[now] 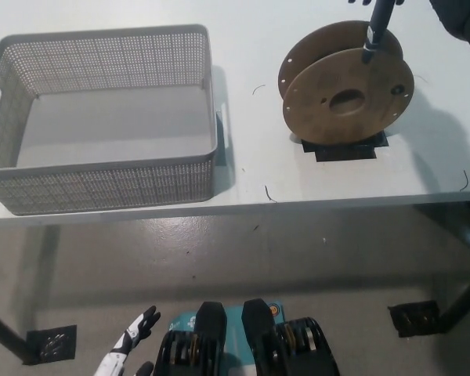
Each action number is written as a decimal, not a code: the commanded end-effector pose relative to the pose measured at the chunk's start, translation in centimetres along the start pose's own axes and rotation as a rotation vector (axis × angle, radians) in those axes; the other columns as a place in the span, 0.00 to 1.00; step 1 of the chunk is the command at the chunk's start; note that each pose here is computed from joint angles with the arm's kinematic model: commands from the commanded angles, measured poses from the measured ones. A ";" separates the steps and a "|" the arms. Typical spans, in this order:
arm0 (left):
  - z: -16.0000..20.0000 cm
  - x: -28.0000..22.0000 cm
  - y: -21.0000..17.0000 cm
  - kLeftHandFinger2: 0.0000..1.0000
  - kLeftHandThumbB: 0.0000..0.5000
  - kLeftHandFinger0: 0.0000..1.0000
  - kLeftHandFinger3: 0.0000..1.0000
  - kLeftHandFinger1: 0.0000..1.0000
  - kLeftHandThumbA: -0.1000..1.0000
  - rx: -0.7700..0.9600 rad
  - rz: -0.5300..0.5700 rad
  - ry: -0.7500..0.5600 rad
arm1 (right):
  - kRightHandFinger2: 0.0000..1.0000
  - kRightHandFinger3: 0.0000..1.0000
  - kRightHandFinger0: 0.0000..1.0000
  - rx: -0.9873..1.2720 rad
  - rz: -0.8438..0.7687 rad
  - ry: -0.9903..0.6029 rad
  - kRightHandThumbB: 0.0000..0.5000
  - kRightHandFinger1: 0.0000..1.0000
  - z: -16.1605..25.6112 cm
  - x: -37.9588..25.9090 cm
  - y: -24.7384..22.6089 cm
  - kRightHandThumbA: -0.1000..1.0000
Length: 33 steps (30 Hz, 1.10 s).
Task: Use the right hand to pick up a 3d printing filament and place it into a container on the left side
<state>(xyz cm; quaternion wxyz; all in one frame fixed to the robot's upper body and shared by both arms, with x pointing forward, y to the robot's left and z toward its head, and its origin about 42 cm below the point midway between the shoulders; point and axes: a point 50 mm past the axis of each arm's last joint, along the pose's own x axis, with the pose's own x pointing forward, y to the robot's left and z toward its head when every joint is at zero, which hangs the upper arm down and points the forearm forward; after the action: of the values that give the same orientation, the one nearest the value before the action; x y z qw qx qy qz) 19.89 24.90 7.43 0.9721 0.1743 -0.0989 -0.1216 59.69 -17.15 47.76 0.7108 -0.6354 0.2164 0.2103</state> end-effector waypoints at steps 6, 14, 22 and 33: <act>1.1 0.0 0.0 1.00 0.81 1.00 1.00 1.00 0.97 0.003 -0.017 -0.071 | 1.00 1.00 1.00 -0.045 -0.189 -0.027 0.96 1.00 -0.1 0.7 0.0 1.00; 1.1 0.0 0.0 1.00 0.80 1.00 1.00 1.00 0.98 0.006 -0.013 -0.074 | 1.00 1.00 1.00 -0.046 -0.165 -0.081 0.92 1.00 -0.3 4.9 5.5 1.00; 1.2 0.5 -0.1 1.00 0.82 1.00 1.00 1.00 0.98 -0.001 -0.020 -0.086 | 1.00 1.00 1.00 0.056 -0.218 -0.130 1.00 1.00 -0.6 8.0 10.6 1.00; 1.4 1.4 0.2 1.00 0.85 1.00 1.00 1.00 0.98 0.006 -0.021 -0.104 | 1.00 1.00 0.93 0.179 -0.405 -0.258 0.79 1.00 0.4 8.0 10.6 0.47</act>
<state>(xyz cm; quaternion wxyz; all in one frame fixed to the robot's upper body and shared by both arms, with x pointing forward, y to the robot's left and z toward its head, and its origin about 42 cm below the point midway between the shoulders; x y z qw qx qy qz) 20.71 24.14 7.94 0.9683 0.1741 -0.1135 -0.1385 60.35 -16.70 35.50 0.7982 -0.5873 0.0442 0.1266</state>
